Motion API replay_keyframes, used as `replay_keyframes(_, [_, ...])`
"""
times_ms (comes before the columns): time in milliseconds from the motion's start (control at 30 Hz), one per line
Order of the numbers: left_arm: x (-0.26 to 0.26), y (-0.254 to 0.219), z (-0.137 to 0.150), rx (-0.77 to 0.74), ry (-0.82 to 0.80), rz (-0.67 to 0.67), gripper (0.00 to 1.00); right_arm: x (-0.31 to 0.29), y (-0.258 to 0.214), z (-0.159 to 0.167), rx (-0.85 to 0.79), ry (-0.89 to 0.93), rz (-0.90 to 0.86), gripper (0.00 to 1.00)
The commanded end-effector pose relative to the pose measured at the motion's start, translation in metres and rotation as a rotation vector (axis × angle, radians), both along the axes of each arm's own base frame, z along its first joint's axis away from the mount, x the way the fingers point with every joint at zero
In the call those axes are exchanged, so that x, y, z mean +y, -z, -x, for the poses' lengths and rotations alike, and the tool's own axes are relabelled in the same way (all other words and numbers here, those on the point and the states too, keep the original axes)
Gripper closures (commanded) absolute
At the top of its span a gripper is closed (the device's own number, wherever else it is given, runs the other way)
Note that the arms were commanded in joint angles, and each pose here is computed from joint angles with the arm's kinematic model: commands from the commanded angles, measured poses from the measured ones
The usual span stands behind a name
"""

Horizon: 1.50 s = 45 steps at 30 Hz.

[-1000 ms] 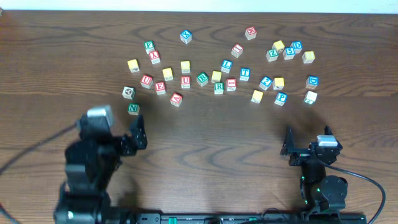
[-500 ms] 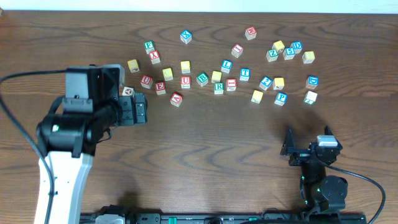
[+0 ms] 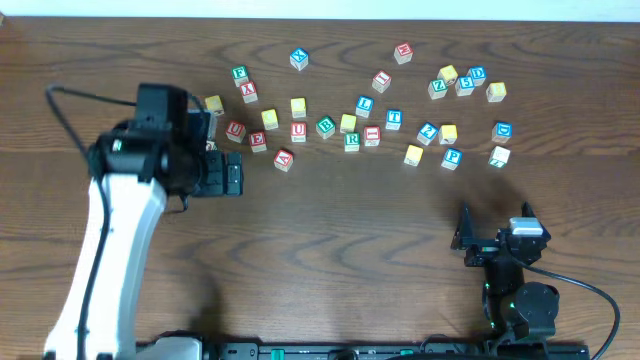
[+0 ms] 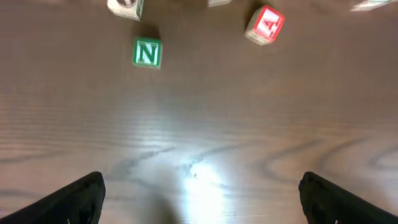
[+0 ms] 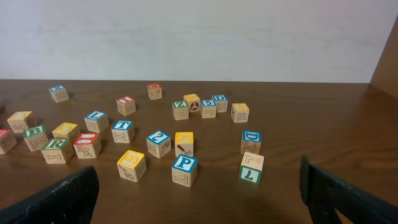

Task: Spell out NEURIPS
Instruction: 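Move the left gripper forward over the green N block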

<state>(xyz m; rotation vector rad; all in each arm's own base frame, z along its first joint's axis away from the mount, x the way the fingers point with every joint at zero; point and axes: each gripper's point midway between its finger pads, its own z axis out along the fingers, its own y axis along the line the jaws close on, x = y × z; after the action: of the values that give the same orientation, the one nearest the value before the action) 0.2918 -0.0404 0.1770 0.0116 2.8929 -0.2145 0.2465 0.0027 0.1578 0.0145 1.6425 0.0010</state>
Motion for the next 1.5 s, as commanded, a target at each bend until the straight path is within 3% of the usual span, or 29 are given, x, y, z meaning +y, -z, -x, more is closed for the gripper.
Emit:
replay_keyframes(0, [0.006, -0.005, -0.019, 0.034, 0.038, -0.050, 0.02, -0.001, 0.001, 0.000, 0.001, 0.004, 0.008, 0.01])
replay_keyframes(267, [0.009, 0.008, -0.056, 0.065, 0.156, -0.105, 0.02, -0.001, 0.001, 0.000, 0.001, 0.004, 0.008, 0.01])
replay_keyframes(467, [0.016, 0.010, -0.066, 0.037, 0.159, -0.147, 0.02, -0.001, 0.001, 0.000, 0.001, 0.004, 0.008, 0.01])
replay_keyframes(833, [0.021, 0.024, -0.066, 0.055, 0.081, -0.161, 0.01, -0.001, 0.001, 0.000, 0.001, 0.004, 0.008, 0.01])
replay_keyframes(1467, [0.022, 0.094, -0.045, 0.129, 0.033, -0.152, 0.02, -0.001, 0.001, 0.000, 0.001, 0.005, 0.008, 0.01])
